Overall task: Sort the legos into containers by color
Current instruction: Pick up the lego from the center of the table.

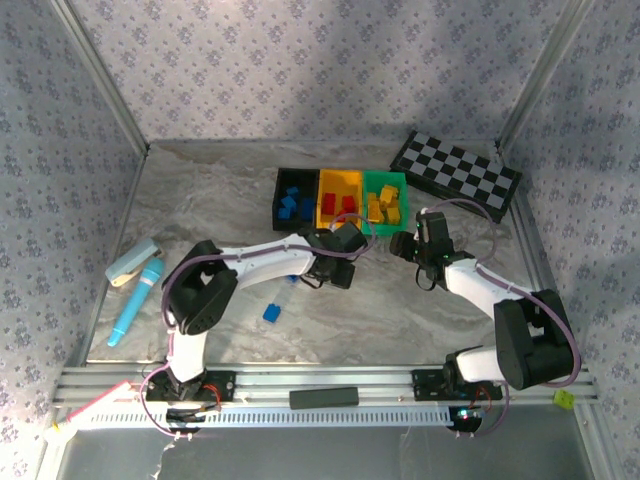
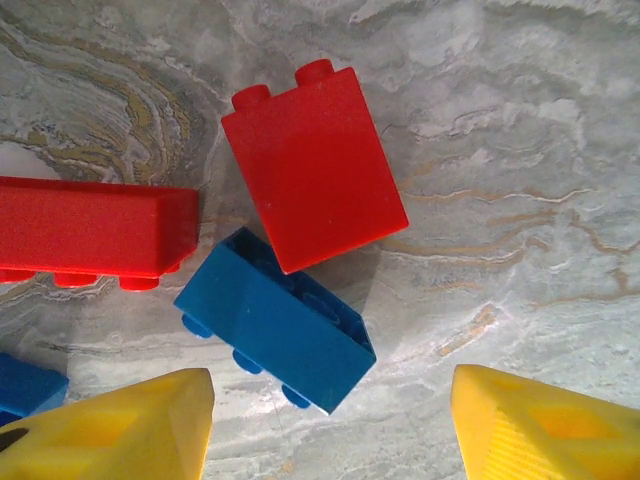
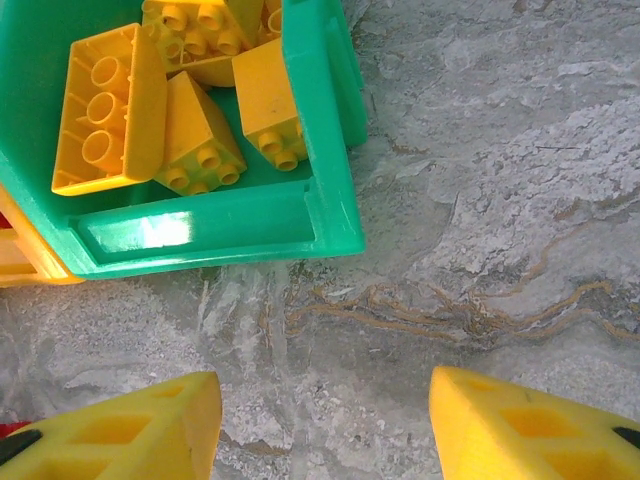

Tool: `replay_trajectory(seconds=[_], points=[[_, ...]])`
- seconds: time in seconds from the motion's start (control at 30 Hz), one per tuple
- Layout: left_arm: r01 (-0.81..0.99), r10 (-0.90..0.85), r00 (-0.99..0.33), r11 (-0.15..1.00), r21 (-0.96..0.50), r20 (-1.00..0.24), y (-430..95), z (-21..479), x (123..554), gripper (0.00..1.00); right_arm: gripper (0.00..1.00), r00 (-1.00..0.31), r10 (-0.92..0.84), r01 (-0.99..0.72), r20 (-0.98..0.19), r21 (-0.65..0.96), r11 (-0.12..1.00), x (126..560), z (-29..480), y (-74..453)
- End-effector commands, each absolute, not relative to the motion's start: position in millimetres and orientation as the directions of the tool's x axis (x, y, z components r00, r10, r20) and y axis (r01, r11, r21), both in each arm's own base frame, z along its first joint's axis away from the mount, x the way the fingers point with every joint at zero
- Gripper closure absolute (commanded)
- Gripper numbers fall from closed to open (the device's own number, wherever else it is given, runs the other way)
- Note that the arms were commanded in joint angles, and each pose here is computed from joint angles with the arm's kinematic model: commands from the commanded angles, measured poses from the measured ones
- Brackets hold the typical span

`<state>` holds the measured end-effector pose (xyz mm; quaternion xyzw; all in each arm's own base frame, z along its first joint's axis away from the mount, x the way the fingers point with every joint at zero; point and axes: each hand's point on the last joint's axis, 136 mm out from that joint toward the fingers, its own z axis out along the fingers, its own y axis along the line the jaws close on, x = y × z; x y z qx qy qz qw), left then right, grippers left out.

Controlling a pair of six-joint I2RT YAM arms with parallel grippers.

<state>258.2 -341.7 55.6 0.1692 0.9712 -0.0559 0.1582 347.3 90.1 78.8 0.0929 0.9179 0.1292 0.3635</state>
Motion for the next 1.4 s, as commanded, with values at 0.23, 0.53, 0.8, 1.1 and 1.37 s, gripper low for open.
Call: replay_trajectory(seconds=[0.23,0.53,0.8,1.1,1.37], points=[[0.359,0.361,-0.896,0.932,0.057,-0.259,-333,44,260,0.39,0.41,-0.703,0.262,0.079,-0.662,0.293,0.953,349,89,89],[0.365,0.371,-0.889,0.928,0.073,-0.268,-330,45,260,0.47,0.41,-0.705,0.261,0.076,-0.659,0.296,0.952,349,89,90],[0.38,0.381,-0.876,0.923,0.062,-0.297,-331,51,260,0.64,0.41,-0.706,0.262,0.076,-0.658,0.298,0.952,349,89,91],[0.389,0.393,-0.842,0.917,0.089,-0.369,-331,71,261,0.76,0.41,-0.705,0.264,0.074,-0.658,0.302,0.95,349,89,91],[0.371,0.392,-0.841,0.92,0.128,-0.374,-323,70,263,0.74,0.41,-0.705,0.264,0.075,-0.658,0.302,0.95,349,89,91]])
